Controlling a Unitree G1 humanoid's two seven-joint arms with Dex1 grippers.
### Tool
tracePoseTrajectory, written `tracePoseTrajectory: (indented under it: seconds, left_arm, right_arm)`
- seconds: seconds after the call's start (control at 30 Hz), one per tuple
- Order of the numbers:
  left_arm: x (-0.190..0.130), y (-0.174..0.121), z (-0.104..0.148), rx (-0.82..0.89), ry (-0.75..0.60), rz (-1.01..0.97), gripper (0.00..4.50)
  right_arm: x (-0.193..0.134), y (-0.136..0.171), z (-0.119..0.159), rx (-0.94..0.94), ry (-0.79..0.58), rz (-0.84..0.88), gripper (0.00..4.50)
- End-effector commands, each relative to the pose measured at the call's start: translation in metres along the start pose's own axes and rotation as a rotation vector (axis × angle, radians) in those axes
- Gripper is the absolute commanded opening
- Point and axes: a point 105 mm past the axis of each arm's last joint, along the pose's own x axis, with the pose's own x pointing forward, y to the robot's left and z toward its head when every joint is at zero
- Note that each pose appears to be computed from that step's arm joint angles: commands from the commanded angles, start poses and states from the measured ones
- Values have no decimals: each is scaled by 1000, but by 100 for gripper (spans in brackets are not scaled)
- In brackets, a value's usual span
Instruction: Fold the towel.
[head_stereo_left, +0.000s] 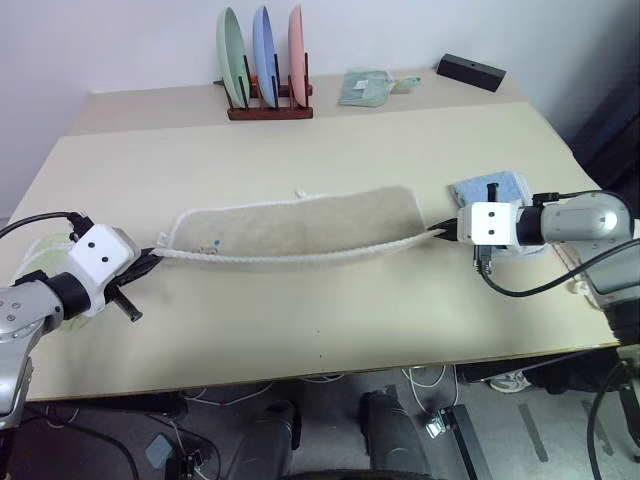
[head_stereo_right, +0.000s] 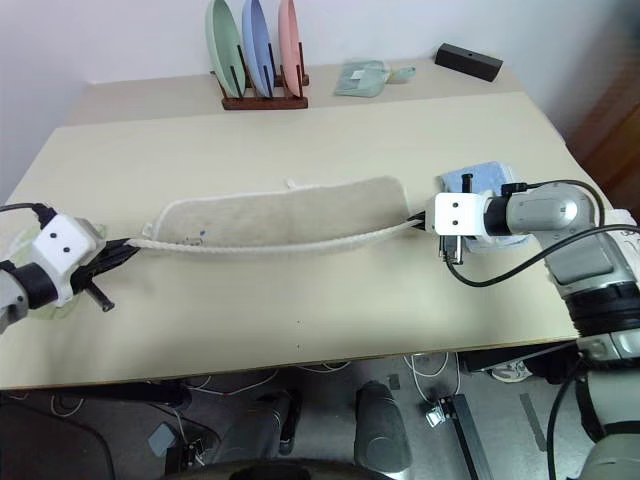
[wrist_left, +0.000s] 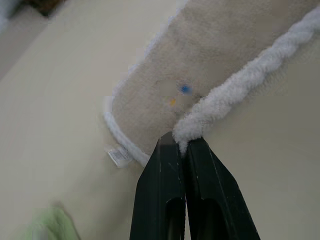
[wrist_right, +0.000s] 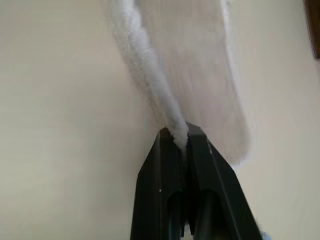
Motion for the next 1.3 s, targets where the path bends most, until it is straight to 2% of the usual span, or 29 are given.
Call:
tracePoseTrajectory:
  seconds: [0.03, 0.17, 0.5, 0.73, 1.03, 1.13, 1.17, 1.23, 1.3]
  left_arm:
    - [-14, -5, 5, 3, 8, -32, 0]
    - [-9, 3, 1, 7, 27, -5, 0]
    - [33, 45, -7, 55, 24, 72, 0]
    - [61, 63, -15, 66, 31, 83, 0]
    - [74, 66, -23, 42, 29, 75, 0]
    - [74, 67, -24, -22, 8, 88, 0]
    - [73, 70, -25, -52, 0, 107, 62]
    - [72, 73, -24, -73, -9, 132, 139]
    - [72, 81, -23, -55, -17, 190, 232]
  right_arm:
    - [-14, 8, 9, 51, -17, 37, 4]
    - [-14, 10, 7, 66, -13, 41, 4]
    - [23, -42, -13, 2, 32, -91, 4]
    - [53, -75, -22, -3, 69, -144, 4]
    - [74, -83, -26, -2, 87, -170, 4]
    - [75, -84, -28, 5, 95, -186, 4]
    - [74, -85, -29, 12, 97, -194, 28]
    - [74, -87, -29, 19, 99, -204, 92]
    - [72, -91, -30, 11, 103, -239, 179]
